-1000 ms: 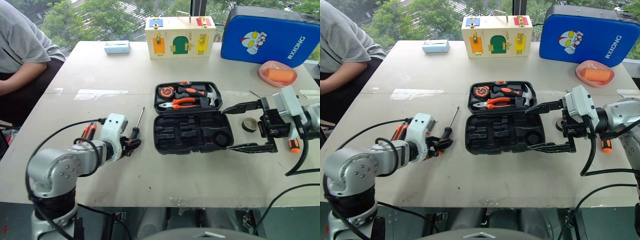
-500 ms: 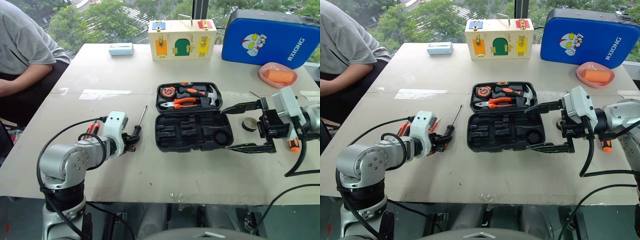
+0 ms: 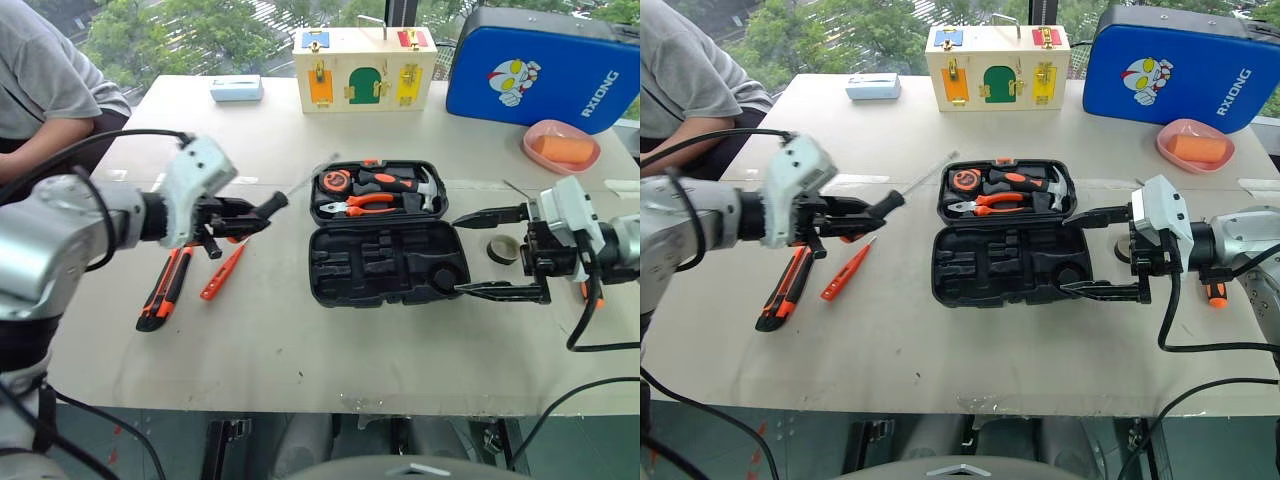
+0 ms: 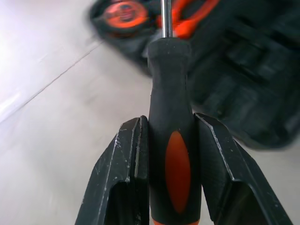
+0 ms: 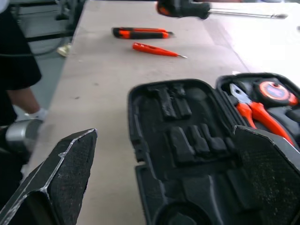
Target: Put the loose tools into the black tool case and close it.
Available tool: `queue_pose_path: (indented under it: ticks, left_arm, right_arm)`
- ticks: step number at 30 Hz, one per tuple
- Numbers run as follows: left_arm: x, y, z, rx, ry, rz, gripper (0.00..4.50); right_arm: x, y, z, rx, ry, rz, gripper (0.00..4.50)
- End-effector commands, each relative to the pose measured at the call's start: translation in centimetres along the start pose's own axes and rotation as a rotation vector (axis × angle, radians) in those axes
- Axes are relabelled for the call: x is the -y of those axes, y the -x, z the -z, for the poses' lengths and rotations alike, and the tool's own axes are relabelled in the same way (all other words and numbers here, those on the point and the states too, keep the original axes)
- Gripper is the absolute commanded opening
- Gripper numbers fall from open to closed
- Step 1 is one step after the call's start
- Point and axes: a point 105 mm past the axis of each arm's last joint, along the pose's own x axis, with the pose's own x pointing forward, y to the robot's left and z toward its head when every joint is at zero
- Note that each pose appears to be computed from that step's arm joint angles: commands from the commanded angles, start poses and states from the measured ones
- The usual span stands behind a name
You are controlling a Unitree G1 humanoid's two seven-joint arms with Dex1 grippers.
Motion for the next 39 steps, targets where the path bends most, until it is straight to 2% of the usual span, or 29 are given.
queue_pose_path:
  ticks: [1,6,9,13,20,24,39]
  left_arm:
    - [-1.0,-2.5,-1.7,-0.009,-0.230,0.082,1.07]
    - [-1.9,-7.5,-3.0,-0.043,-0.377,0.174,1.07]
    - [-1.0,-8.8,-2.7,-0.070,-0.423,0.275,1.07]
    - [-1.0,-10.5,-3.0,-0.115,-0.414,0.316,1.07]
    - [-1.5,-11.9,-3.6,-0.157,-0.353,0.303,1.07]
    - [-0.5,-12.0,-4.0,-0.143,-0.307,0.361,1.07]
    - [0.5,-12.3,-3.7,-0.151,-0.335,0.372,1.07]
  right_arm:
    - [0.5,0.6,-0.3,-0.015,0.059,0.074,4.50]
    - [0.0,0.8,0.1,-0.032,0.054,0.120,4.50]
    - [-0.3,0.8,0.2,-0.037,0.047,0.140,4.50]
    - [-0.7,1.0,0.4,-0.043,0.042,0.168,4.50]
    - [-1.2,1.0,0.2,-0.032,0.031,0.191,4.50]
    - [-1.3,1.0,0.2,-0.026,0.028,0.204,4.50]
    - [-0.7,1.2,0.3,-0.024,0.024,0.223,4.50]
